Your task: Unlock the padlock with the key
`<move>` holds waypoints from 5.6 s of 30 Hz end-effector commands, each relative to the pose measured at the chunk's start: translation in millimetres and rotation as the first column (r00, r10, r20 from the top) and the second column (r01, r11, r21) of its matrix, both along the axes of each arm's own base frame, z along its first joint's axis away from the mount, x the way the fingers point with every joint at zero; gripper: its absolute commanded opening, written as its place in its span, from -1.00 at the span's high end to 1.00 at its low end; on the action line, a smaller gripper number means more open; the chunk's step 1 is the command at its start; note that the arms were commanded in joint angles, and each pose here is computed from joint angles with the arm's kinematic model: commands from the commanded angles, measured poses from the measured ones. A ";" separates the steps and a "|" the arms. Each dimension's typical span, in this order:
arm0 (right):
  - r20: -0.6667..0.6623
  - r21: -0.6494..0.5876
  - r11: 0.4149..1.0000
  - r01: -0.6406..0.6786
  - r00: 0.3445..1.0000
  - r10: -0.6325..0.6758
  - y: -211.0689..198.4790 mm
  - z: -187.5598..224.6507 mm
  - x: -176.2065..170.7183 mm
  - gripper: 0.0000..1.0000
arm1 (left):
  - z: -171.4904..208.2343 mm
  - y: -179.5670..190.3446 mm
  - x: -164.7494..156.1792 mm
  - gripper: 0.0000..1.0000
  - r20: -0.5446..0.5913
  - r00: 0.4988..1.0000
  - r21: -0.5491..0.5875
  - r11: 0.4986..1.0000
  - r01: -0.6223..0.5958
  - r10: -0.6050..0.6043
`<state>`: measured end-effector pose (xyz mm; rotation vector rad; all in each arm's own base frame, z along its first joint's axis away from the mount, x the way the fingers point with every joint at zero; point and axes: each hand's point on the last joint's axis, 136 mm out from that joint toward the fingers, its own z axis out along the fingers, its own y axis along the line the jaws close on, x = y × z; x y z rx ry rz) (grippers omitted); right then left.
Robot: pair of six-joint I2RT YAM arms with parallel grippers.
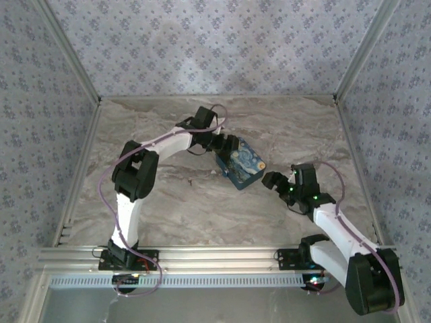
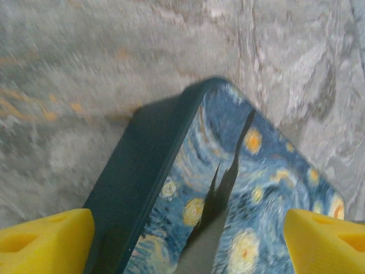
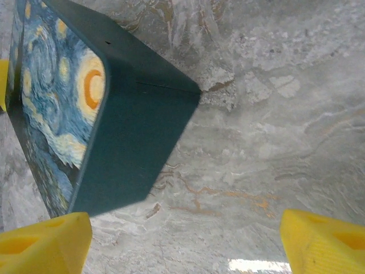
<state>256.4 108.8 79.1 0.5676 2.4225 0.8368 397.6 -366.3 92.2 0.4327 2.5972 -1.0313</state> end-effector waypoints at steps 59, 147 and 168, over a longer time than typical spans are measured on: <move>0.058 -0.243 0.937 -0.250 0.961 0.271 44.6 74.6 46.1 -0.29 | -13.8 186.9 -115.6 -0.32 0.068 0.828 0.355 0.762 -0.541 0.556; 0.425 -0.048 0.785 -0.618 0.699 0.576 144.3 156.7 -20.5 0.35 | 173.9 31.1 -146.2 1.00 -0.003 0.960 -0.197 0.941 -0.276 0.281; 0.454 -0.156 0.737 -0.657 0.615 0.645 158.9 174.6 -26.0 0.42 | 189.0 9.9 -162.6 1.00 -0.025 0.980 -0.250 0.948 -0.197 0.197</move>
